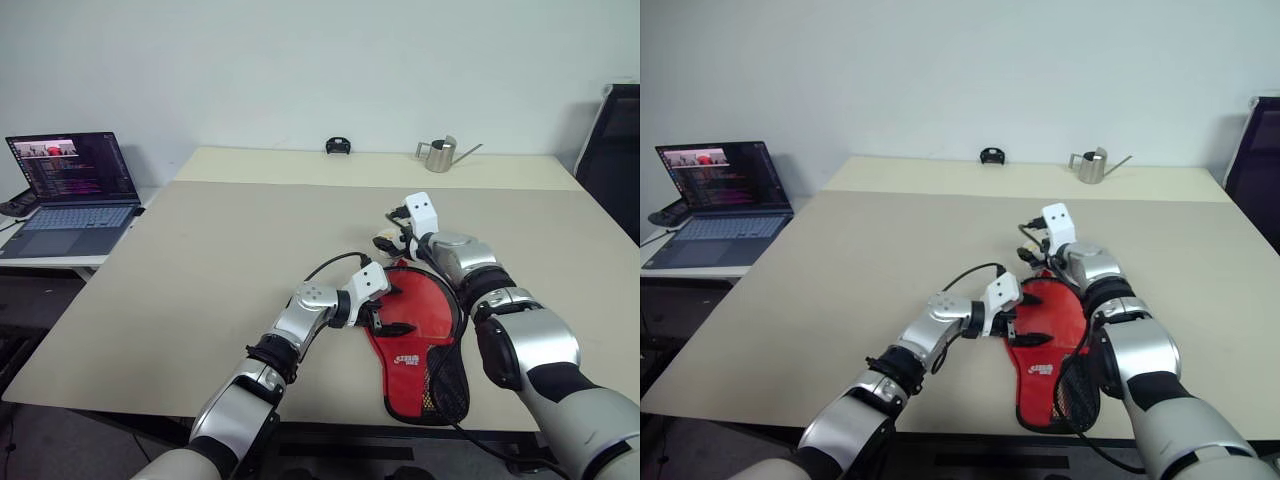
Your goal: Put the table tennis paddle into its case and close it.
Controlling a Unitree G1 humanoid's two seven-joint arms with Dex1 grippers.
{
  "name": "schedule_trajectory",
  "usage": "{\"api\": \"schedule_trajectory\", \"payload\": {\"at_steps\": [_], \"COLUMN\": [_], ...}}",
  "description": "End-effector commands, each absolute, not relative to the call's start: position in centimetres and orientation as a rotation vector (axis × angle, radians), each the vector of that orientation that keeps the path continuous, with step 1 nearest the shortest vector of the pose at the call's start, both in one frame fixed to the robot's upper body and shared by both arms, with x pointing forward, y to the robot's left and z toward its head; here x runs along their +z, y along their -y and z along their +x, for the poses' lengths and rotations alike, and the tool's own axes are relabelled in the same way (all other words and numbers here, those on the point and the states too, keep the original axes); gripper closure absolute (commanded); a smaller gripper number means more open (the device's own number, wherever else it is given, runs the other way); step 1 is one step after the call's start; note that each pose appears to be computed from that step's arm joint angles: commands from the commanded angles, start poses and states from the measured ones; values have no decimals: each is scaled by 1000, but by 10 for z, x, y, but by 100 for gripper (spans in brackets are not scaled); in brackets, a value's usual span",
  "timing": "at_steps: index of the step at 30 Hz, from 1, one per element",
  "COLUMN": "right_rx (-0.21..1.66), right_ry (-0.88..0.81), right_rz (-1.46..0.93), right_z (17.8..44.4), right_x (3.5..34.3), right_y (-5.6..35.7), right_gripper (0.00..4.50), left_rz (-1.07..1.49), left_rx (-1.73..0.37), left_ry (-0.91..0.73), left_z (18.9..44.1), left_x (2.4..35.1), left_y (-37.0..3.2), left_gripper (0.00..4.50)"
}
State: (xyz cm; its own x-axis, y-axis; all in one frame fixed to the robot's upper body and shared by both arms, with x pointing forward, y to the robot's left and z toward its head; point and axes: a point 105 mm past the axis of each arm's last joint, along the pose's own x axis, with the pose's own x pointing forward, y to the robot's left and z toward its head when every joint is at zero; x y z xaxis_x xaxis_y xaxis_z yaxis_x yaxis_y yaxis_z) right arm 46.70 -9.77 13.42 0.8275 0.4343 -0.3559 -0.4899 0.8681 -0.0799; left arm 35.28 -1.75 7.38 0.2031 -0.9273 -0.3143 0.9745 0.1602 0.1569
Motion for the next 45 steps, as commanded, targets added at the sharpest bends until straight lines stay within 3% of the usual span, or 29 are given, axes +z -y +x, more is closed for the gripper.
{"api": "schedule_trajectory", "payload": {"at_steps": [1, 9, 10, 12, 20, 24, 34, 45], "right_rx": [518, 498, 498, 488, 423, 380, 254, 170], "right_ry": [-297, -288, -283, -270, -221, -197, -185, -219], "right_rz": [-235, -377, -396, -441, -510, -478, -377, -426], "right_z": [468, 467, 467, 468, 472, 476, 485, 481], "right_x": [141, 129, 129, 128, 132, 144, 170, 168], "right_y": [84, 72, 70, 70, 77, 87, 134, 184], "right_gripper": [5, 5, 22, 65, 341, 448, 448, 448], "left_rz": [385, 384, 383, 382, 385, 391, 388, 377], "left_rx": [-1343, -1317, -1313, -1308, -1312, -1321, -1353, -1363], "left_ry": [-346, -348, -348, -348, -352, -353, -371, -381], "left_z": [342, 342, 342, 343, 342, 342, 338, 336], "left_x": [28, 27, 27, 27, 26, 25, 20, 16], "left_y": [3, -1, -1, -2, -1, 2, 10, 12], "left_gripper": [0, 0, 0, 0, 0, 0, 0, 0]}}
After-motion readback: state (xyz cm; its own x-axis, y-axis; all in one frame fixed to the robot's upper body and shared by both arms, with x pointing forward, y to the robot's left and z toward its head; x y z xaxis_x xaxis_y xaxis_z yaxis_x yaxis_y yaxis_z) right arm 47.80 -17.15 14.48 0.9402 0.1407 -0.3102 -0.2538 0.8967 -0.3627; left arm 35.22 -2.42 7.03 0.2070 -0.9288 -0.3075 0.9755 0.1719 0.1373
